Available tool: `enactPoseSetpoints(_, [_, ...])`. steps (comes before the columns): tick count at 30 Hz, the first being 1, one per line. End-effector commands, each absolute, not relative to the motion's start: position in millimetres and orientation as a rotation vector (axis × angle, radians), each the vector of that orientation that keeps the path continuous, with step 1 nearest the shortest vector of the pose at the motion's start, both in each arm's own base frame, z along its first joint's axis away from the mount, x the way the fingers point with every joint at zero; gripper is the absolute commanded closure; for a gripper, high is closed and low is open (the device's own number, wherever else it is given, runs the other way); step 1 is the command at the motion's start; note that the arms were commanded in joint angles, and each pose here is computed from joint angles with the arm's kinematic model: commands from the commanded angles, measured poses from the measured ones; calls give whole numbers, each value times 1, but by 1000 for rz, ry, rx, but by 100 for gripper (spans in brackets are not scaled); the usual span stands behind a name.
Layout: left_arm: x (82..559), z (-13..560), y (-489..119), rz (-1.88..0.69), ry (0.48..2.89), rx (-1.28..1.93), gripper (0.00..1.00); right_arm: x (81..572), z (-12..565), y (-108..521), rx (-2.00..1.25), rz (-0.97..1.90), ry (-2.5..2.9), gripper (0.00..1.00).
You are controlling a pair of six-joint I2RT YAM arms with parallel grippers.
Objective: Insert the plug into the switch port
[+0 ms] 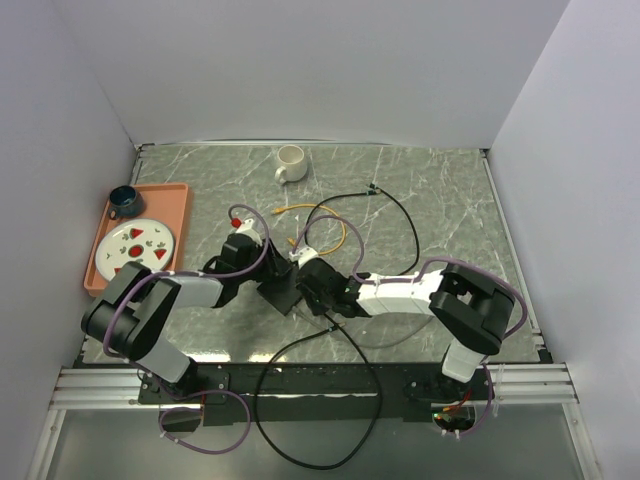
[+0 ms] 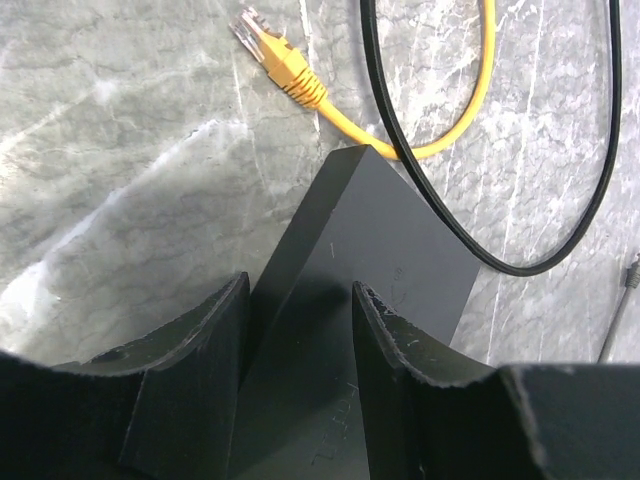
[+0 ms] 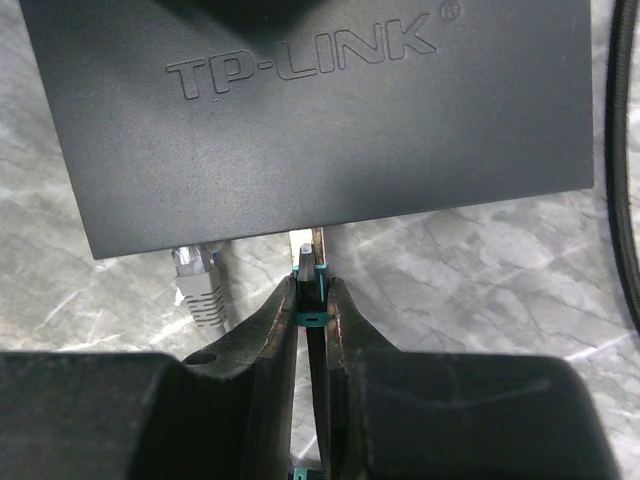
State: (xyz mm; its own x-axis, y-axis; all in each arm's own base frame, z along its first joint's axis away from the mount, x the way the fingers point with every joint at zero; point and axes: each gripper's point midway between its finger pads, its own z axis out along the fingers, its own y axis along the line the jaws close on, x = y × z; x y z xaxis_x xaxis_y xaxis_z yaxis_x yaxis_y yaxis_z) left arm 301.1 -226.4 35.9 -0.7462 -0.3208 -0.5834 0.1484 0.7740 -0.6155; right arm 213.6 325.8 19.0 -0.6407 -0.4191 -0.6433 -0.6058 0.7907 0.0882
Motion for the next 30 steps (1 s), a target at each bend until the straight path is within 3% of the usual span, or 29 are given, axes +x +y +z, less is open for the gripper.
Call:
enactPoseSetpoints(1, [195,33,-287,-1285,2517,42,52,289,109,371,-427,567,2000,100])
enactPoseSetpoints(30, [126,45,-348,-1483,2605,263,53,317,134,385,-489,664,1874,100])
